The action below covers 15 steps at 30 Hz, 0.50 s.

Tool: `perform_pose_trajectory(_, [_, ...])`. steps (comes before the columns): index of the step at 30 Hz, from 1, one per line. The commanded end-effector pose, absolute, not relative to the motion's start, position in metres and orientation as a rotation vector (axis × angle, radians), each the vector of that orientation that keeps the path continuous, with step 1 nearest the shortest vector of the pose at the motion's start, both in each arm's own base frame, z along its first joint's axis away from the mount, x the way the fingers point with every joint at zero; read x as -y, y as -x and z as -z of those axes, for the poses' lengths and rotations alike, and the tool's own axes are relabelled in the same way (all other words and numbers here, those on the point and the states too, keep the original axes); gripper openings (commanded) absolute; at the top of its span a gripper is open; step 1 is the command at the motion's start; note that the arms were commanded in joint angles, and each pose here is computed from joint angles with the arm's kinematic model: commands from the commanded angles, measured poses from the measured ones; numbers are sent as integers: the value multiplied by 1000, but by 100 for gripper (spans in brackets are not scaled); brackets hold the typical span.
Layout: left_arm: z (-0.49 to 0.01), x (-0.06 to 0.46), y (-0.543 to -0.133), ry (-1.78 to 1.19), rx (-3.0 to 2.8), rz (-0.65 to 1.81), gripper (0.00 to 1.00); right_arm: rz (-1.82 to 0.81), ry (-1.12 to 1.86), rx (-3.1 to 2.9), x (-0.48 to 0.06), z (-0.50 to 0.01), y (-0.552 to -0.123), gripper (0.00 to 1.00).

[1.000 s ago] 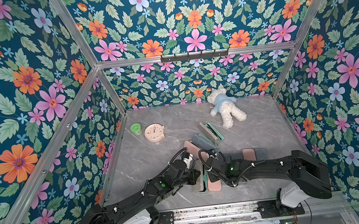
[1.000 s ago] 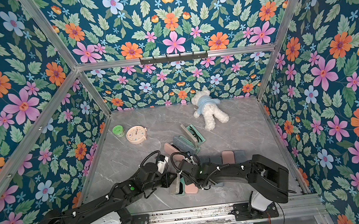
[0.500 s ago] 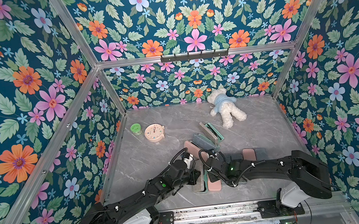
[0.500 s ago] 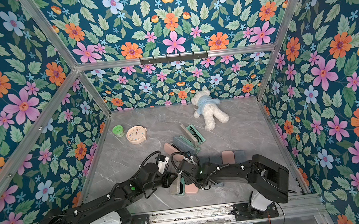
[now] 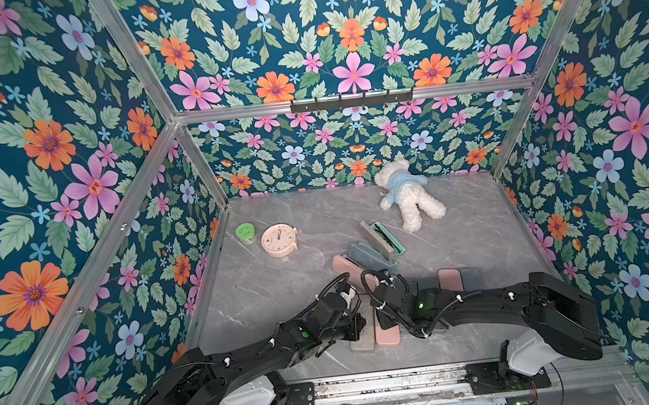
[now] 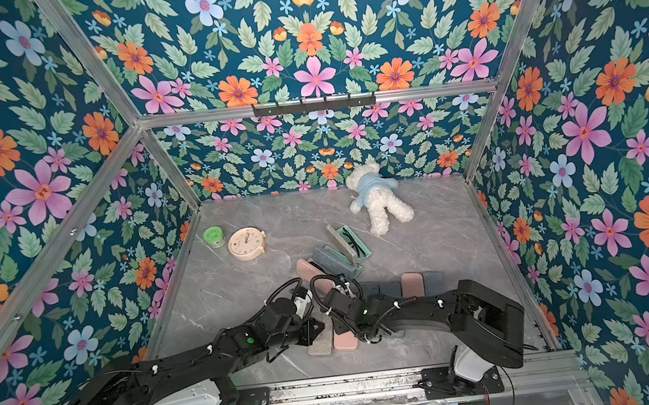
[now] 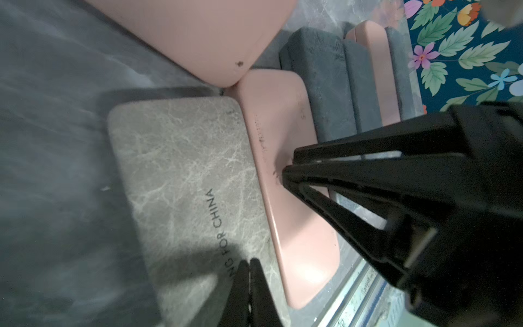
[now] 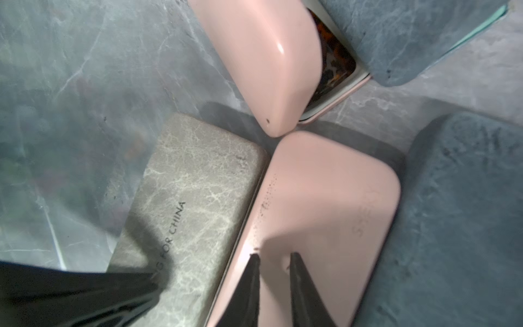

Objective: Close the glasses case
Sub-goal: Close the glasses case at the center of the board, then move the glasses case to the center of the board.

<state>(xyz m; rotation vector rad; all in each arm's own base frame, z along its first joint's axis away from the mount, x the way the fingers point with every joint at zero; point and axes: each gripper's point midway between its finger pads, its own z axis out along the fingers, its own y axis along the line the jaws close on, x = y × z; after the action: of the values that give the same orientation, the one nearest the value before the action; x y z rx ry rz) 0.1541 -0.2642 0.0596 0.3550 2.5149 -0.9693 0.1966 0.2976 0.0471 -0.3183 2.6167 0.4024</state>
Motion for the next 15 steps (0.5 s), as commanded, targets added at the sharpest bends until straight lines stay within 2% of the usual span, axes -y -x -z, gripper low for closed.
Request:
perform_pose_trajectory(1, [-88, 267, -167, -325, -2423, 972, 10, -400, 336, -2680, -285, -45, -186, 23])
perform_pose_trajectory(4, [-122, 263, -175, -321, -2361, 936, 23, -472, 346, -2630, -286, -67, -189, 27])
perform_pose_trajectory(6, [-146, 255, -181, -302, -2314, 896, 48, -517, 372, -2591, -287, -85, -191, 33])
perform_pose_trajectory(7, [-153, 250, -184, -292, -2306, 865, 58, -536, 379, -2570, -287, -94, -191, 37])
perform_pose_trajectory(9, [-165, 236, -190, -250, -2295, 778, 73, -565, 398, -2529, -285, -113, -192, 52])
perform_pose_trajectory(12, [-170, 218, -197, -193, -2298, 679, 84, -635, 454, -2487, -288, -136, -195, 72])
perform_pose_trajectory(15, [-168, 204, -204, -129, -2302, 600, 89, -674, 499, -2491, -289, -145, -205, 79])
